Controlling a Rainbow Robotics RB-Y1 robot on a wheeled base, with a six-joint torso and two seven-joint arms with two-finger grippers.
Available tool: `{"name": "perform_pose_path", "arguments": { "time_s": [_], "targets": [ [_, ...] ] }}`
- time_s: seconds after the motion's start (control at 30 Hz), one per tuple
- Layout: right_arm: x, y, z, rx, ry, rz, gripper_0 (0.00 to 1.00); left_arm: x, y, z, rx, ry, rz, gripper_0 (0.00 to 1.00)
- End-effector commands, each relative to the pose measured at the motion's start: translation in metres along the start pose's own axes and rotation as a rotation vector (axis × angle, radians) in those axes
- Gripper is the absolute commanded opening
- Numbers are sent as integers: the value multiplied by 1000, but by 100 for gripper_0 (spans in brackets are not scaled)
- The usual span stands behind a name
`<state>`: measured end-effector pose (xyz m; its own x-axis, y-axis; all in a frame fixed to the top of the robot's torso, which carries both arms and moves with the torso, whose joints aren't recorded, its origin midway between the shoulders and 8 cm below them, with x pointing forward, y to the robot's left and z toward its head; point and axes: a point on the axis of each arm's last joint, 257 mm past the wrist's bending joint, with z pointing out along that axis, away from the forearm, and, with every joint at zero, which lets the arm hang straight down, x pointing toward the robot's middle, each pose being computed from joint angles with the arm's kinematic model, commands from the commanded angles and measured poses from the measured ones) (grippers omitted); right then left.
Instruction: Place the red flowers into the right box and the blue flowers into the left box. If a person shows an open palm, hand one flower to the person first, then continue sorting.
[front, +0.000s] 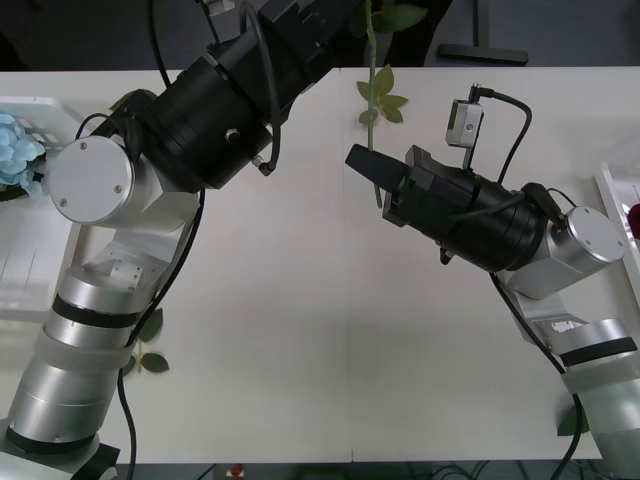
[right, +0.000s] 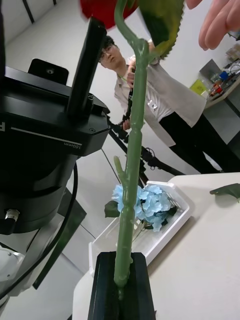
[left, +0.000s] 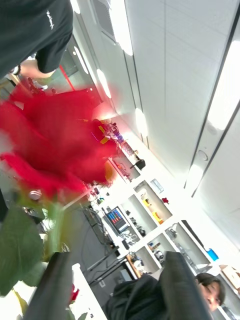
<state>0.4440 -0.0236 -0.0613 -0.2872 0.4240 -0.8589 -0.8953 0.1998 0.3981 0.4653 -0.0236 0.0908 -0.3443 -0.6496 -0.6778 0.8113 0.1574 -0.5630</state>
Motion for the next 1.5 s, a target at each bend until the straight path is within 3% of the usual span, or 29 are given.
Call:
{"name": "perform_pose_path", "arguments": {
  "time_s": [0.03,0.4,0.7,1.0,1.5],
  "targets": [
    [-19,14,8,-31,-37,-64,0,0,-2,-13,3,38,2,100],
    [-38,-7,2,40,-48,-108,0,-13,12,-68,-9,179,66,100],
    [-87,-31,-2,126,-45,-279,0,-34,13,-93,-21,169,79,100],
    [-130,-26,8,127,-176,-263,0,-36,13,-94,-21,166,82,100],
    [-125,-22,19,119,-241,-194,0,-35,14,-94,-21,166,91,100]
  ]
}}
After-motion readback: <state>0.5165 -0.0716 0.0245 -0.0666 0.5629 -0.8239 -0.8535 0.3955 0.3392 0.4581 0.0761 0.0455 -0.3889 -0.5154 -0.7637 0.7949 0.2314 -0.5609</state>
